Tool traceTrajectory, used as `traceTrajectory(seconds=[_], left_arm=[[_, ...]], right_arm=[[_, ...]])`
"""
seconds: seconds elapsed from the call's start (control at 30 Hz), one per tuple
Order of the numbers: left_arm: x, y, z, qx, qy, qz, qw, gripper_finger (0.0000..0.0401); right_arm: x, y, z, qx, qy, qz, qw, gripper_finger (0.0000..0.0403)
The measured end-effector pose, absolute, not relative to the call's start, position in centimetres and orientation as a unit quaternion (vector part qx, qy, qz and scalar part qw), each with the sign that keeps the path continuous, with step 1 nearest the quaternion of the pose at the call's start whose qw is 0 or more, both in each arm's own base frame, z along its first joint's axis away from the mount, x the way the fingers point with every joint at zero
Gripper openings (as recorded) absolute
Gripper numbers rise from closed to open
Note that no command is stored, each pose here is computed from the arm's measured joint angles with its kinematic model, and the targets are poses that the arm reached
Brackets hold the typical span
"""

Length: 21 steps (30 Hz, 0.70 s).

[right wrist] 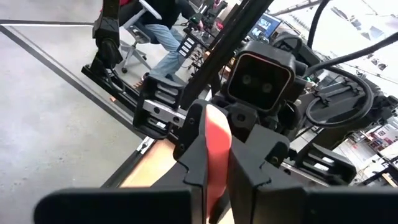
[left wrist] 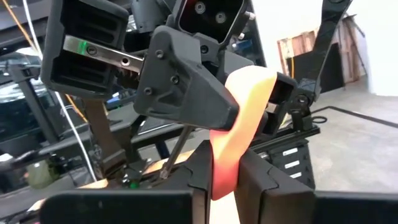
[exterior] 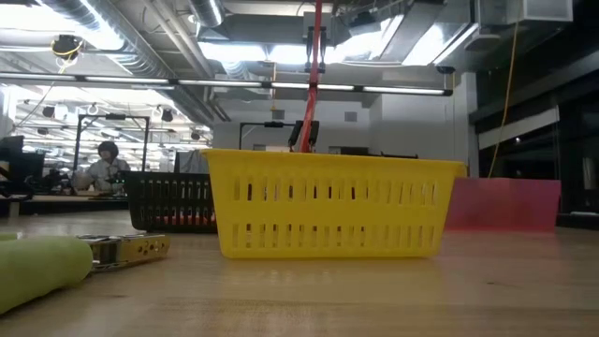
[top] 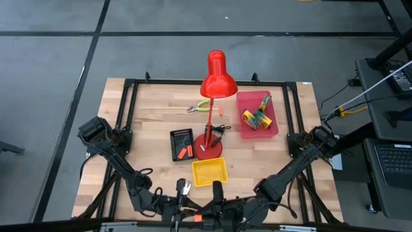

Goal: Pick & Place School Supplies
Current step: Put the orange eraser into the black bin

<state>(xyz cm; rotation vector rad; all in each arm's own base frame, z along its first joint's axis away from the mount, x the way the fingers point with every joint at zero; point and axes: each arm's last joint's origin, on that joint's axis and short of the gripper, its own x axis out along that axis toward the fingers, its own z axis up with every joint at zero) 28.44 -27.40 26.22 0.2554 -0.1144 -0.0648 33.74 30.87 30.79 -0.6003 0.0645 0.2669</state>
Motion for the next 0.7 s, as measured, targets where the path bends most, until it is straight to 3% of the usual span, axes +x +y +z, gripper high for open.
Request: traceTrajectory(seconds=[0.07, 0.27, 0.37, 0.47, 0.57, 0.7], left_arm=[[28.4, -27.4, 26.2, 0.128, -0.055, -0.027, 0.99, 0.003], [28.6, -26.9, 25.9, 0.139, -0.029, 0.044, 0.989, 0.003], [28.4, -26.7, 25.7, 0.152, -0.006, 0.102, 0.983, 0.003], [28.4, -25.9, 25.2, 0.147, 0.027, 0.21, 0.966, 0.003], [28.3, -24.6, 24.8, 0.134, 0.055, 0.372, 0.917, 0.003], [28.7, -23.7, 24.3, 0.103, 0.044, 0.39, 0.914, 0.003]], right_arm=[[33.7, 31.0, 31.0, -0.289, 0.025, 0.127, 0.948, 0.0044], [32.8, 31.9, 31.9, -0.274, -0.014, 0.11, 0.955, 0.0159], [32.5, 32.2, 32.1, -0.282, -0.018, 0.094, 0.955, 0.0194], [31.9, 32.5, 32.3, -0.29, -0.021, 0.069, 0.954, 0.0204], [30.8, 33.5, 32.4, -0.29, -0.02, 0.065, 0.955, 0.02], [29.2, 34.4, 32.7, -0.293, -0.015, 0.035, 0.955, 0.0188]])
